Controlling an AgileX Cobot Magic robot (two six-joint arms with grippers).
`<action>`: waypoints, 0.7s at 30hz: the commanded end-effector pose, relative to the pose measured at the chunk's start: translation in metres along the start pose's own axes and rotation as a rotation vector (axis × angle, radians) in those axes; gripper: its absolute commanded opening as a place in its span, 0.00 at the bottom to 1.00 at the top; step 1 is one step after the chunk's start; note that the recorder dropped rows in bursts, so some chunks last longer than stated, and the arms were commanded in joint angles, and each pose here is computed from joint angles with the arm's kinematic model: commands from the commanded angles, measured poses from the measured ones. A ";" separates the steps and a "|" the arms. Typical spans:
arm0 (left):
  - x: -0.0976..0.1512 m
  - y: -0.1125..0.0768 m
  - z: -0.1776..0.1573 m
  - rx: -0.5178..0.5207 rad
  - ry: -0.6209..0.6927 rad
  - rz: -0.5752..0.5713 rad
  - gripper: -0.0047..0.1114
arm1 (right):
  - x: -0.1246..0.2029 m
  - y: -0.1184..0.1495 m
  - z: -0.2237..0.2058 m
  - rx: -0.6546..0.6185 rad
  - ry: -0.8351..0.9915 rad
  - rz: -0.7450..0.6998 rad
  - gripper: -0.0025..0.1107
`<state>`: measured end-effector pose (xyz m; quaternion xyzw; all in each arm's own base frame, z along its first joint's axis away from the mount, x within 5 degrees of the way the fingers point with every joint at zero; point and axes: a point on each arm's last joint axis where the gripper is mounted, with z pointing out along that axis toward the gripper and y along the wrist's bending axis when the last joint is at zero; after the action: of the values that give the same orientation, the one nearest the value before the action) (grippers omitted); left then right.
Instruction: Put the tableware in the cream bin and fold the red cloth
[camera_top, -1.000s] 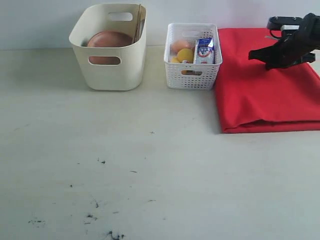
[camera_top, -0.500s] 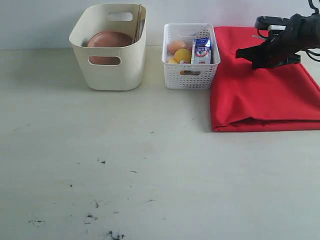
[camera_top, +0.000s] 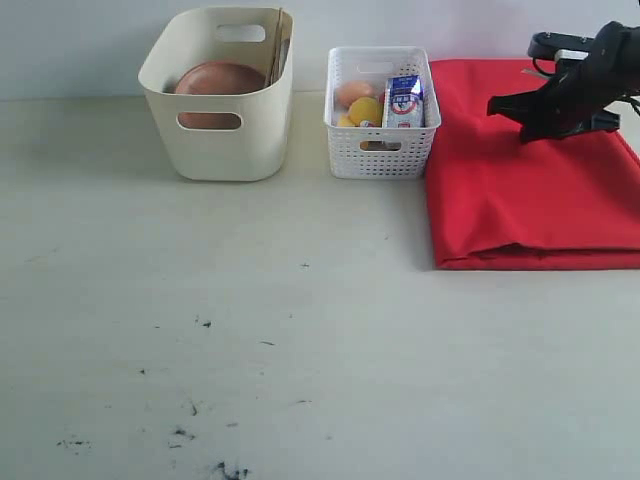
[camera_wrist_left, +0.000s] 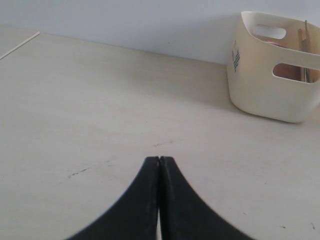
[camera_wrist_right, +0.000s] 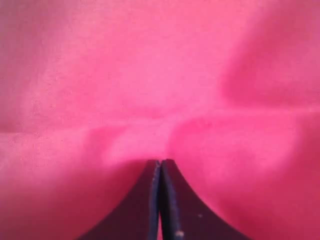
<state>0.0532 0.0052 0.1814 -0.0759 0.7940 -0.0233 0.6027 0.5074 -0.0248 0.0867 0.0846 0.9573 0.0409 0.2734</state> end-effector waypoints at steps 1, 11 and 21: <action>0.000 0.000 0.000 0.007 -0.005 0.004 0.04 | 0.000 -0.003 -0.019 0.010 0.061 -0.029 0.02; 0.000 0.000 0.000 0.007 -0.005 0.006 0.04 | -0.053 0.015 -0.129 -0.060 -0.170 -0.034 0.02; 0.000 0.000 0.000 0.007 -0.005 0.006 0.04 | -0.066 0.027 -0.248 -0.092 -0.267 -0.084 0.02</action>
<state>0.0532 0.0052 0.1814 -0.0751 0.7941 -0.0227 0.6027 0.4510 -0.0183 0.3071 0.0458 0.9167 0.0626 0.3919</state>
